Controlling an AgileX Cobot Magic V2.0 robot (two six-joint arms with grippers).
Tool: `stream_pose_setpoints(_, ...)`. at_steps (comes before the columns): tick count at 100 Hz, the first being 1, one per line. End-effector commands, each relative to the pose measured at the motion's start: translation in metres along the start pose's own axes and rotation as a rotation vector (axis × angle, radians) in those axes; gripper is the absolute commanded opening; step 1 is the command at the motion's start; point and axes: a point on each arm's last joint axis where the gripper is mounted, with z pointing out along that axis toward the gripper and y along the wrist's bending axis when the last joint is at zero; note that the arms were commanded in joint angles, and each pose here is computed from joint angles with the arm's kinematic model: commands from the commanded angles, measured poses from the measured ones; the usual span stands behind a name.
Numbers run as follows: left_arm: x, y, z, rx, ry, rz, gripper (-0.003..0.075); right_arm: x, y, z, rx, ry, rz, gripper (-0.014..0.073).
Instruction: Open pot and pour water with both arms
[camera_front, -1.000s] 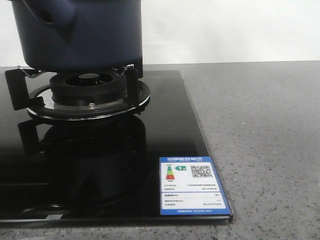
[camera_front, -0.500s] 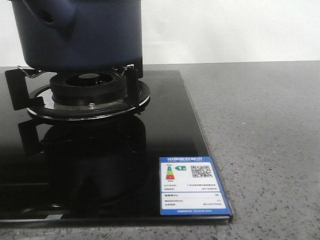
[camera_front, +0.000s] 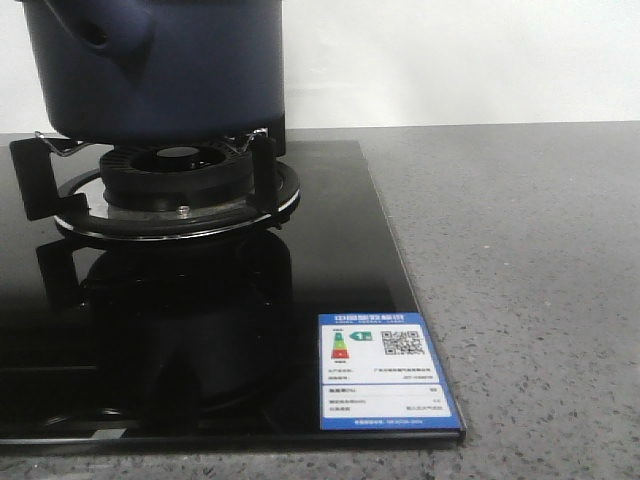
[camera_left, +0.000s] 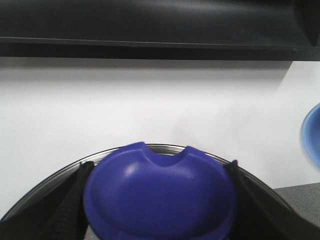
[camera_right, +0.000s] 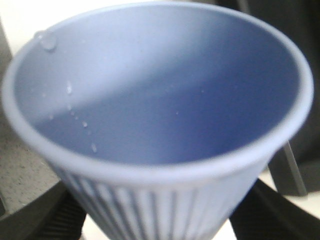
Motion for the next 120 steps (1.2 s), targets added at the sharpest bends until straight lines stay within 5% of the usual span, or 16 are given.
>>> stream_pose_setpoints(1,-0.024,0.004,-0.007,-0.044,-0.135,0.001,0.0372,0.003,-0.045,-0.025,0.1,-0.014,0.184,0.0355)
stream_pose_setpoints(18,-0.024,0.004,-0.007,-0.044,-0.135,0.001,0.0372,0.02,-0.066,-0.039,0.099,-0.018,0.391,0.0355)
stream_pose_setpoints(40,-0.024,0.004,-0.007,-0.044,-0.135,0.001,0.0372,0.038,-0.076,-0.062,0.099,-0.077,0.504,0.0351)
stream_pose_setpoints(120,-0.024,0.004,-0.007,-0.044,-0.135,0.001,0.0372,0.149,0.001,-0.12,0.009,-0.125,0.799,0.0302)
